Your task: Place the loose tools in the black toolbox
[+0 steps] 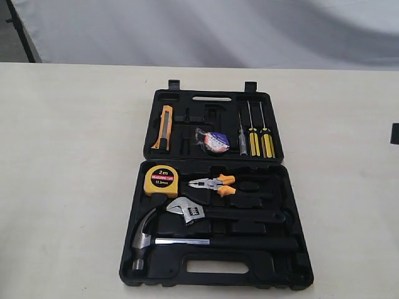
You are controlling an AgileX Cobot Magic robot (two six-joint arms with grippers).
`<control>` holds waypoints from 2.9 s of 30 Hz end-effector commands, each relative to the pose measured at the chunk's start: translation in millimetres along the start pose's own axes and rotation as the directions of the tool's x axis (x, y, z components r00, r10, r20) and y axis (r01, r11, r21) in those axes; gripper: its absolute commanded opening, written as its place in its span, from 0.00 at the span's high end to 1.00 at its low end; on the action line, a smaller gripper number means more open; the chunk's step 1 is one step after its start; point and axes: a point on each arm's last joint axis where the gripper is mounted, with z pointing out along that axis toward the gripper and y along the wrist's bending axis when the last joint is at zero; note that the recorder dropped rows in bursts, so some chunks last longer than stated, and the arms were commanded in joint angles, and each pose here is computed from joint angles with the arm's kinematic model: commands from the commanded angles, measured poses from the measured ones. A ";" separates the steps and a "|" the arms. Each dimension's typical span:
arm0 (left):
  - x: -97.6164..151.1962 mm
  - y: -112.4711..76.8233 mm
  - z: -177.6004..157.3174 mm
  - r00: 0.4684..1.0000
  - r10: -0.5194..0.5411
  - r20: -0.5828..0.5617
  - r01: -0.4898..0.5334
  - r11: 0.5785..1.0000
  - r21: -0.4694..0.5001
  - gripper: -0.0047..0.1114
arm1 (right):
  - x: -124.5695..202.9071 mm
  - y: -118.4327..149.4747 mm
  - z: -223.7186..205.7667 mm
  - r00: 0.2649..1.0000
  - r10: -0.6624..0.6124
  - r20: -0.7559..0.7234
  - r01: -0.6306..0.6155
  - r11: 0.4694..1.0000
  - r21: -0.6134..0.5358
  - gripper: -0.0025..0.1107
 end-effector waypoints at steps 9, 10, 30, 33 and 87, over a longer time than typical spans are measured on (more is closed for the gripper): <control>1.5 -0.3 -0.8 1.000 -0.022 0.007 0.022 1.000 0.014 0.95 | 24.9 -2.1 -30.4 0.964 -0.056 0.261 0.045 0.998 0.049 0.97; 1.5 -0.3 -0.8 1.000 -0.022 0.007 0.022 1.000 0.014 0.95 | 25.0 -2.0 -31.8 0.962 -0.057 0.267 0.045 0.998 0.049 0.97; 1.5 -0.3 -0.8 1.000 -0.022 0.007 0.022 1.000 0.014 0.95 | 44.0 -1.4 -46.5 0.929 -0.068 0.363 0.053 0.997 0.052 0.97; 1.5 -0.3 -0.8 1.000 -0.022 0.007 0.022 1.000 0.014 0.95 | 58.3 -4.4 -46.2 0.924 -0.061 0.377 0.037 0.997 0.070 0.97; 1.5 -0.3 -0.8 1.000 -0.022 0.007 0.022 1.000 0.014 0.95 | 145.1 -15.0 -17.7 0.898 -0.015 0.440 -0.018 0.997 0.070 0.97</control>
